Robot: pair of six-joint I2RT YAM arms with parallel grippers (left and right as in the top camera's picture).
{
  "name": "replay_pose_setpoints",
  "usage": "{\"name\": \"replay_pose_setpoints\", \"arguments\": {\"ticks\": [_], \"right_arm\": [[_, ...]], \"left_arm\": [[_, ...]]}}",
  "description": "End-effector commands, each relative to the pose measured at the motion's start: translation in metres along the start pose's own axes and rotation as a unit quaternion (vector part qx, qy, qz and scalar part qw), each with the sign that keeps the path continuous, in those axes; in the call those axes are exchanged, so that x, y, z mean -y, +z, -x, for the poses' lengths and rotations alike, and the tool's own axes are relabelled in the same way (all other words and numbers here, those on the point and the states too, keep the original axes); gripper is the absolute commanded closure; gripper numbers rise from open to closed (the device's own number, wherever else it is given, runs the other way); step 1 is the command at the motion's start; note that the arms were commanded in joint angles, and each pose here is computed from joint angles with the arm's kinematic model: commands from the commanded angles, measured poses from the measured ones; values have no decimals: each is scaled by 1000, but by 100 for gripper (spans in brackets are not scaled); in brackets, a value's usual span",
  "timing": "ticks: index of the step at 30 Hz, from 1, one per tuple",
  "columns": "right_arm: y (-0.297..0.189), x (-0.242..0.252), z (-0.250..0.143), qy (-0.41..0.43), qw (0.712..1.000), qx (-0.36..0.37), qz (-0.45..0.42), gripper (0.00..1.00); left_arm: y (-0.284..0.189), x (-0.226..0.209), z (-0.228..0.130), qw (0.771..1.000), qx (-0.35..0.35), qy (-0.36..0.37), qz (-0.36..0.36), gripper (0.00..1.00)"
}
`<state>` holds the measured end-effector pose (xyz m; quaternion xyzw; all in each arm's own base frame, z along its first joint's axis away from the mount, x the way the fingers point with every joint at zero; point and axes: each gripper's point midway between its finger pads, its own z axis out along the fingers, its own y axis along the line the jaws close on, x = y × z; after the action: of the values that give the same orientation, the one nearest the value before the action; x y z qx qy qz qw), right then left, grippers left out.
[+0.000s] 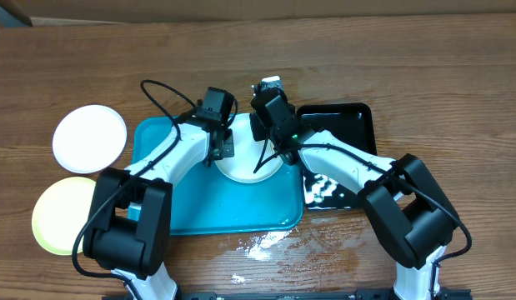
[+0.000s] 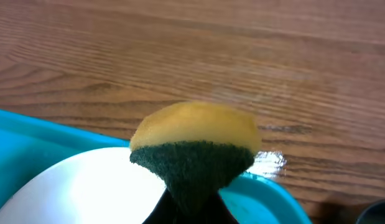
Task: Clean dirty plates on tray and stack at the side
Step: 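Scrub the white plate with the sponge while the left gripper holds it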
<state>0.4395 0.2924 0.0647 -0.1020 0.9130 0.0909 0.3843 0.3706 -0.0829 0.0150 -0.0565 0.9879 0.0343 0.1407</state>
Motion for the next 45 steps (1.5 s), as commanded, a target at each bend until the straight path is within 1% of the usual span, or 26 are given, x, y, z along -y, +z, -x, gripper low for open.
{"name": "replay_pose_setpoints", "arguments": {"ticks": [1, 8, 12, 15, 18, 21, 34, 42, 45], "right_arm": [[4, 2, 10, -5, 1000, 16, -12, 96], [22, 3, -13, -9, 1000, -10, -14, 96], [22, 5, -19, -4, 1000, -21, -18, 96], [21, 9, -31, 15, 999, -44, -28, 96], [18, 15, -50, 29, 995, -83, -40, 96], [16, 9, -62, 28, 993, -113, -20, 96], [7, 19, -89, 49, 984, -168, -44, 96], [3, 10, -101, 55, 978, -200, -17, 96], [0, 13, -107, 71, 974, -212, -27, 96]], "left_arm": [[3, -9, -4, 1000, -6, -6, 12, 96], [3, -10, -4, 1000, -6, -6, 13, 96], [3, -9, -4, 1000, -6, -7, 13, 96], [3, -9, -4, 1000, -6, -7, 13, 96], [3, -13, -3, 999, -2, -28, 23, 96], [3, -14, -2, 999, 0, -39, 23, 96], [3, -20, -1, 998, 4, -52, 37, 96], [4, -24, 1, 998, 3, -58, 38, 96], [4, -24, 1, 998, 3, -58, 38, 96]]}}
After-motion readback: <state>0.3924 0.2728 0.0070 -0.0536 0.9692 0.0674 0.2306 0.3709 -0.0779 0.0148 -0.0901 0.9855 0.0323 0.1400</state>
